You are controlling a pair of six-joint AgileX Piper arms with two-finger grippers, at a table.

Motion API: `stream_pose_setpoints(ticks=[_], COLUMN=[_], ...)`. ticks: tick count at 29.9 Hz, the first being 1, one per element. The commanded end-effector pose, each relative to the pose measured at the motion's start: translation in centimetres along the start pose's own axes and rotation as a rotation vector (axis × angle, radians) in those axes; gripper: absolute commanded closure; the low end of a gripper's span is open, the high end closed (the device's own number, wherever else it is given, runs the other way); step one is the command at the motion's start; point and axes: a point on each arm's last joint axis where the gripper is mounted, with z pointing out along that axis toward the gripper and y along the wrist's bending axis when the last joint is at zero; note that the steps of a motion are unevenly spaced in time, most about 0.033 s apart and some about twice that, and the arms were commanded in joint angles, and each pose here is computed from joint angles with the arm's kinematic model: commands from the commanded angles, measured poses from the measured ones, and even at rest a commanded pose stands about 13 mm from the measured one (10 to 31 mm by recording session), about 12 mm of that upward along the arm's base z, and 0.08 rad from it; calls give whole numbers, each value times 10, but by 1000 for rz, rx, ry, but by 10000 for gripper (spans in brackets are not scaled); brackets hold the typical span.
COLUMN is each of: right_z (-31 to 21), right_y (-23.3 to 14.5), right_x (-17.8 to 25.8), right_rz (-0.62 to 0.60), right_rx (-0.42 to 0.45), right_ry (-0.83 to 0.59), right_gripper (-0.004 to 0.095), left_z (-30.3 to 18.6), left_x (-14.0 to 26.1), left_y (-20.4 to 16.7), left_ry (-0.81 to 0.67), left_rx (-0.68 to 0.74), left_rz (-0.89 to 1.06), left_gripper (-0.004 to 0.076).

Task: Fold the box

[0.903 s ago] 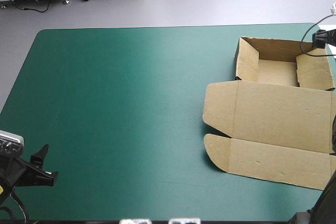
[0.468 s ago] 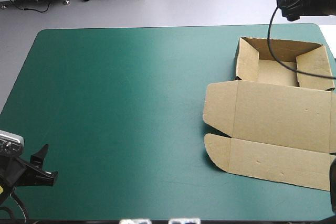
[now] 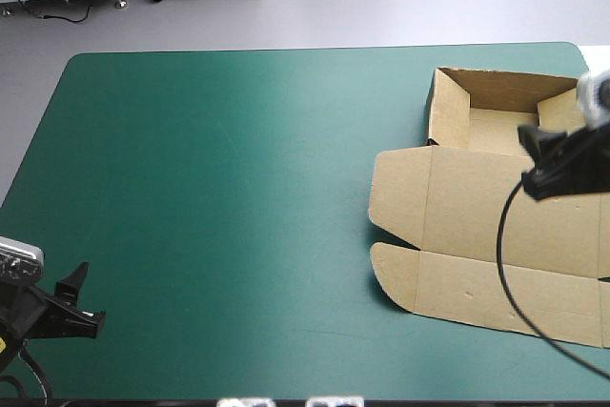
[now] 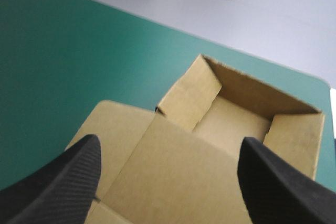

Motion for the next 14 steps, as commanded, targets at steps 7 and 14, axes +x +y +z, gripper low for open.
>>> stream_pose_setpoints(ticks=[7,14], right_z=[28,42], right_y=[23,36], right_x=[99,154], right_rz=[92,159], right_rx=[-76,-111], right_ry=[248,375], right_gripper=[342,429], left_z=[-3,-1], left_x=[-11,-8], left_y=[1,-2], left_ry=[-72,-53], left_rx=[3,33], left_rz=[-7,-20], left_gripper=[337,337])
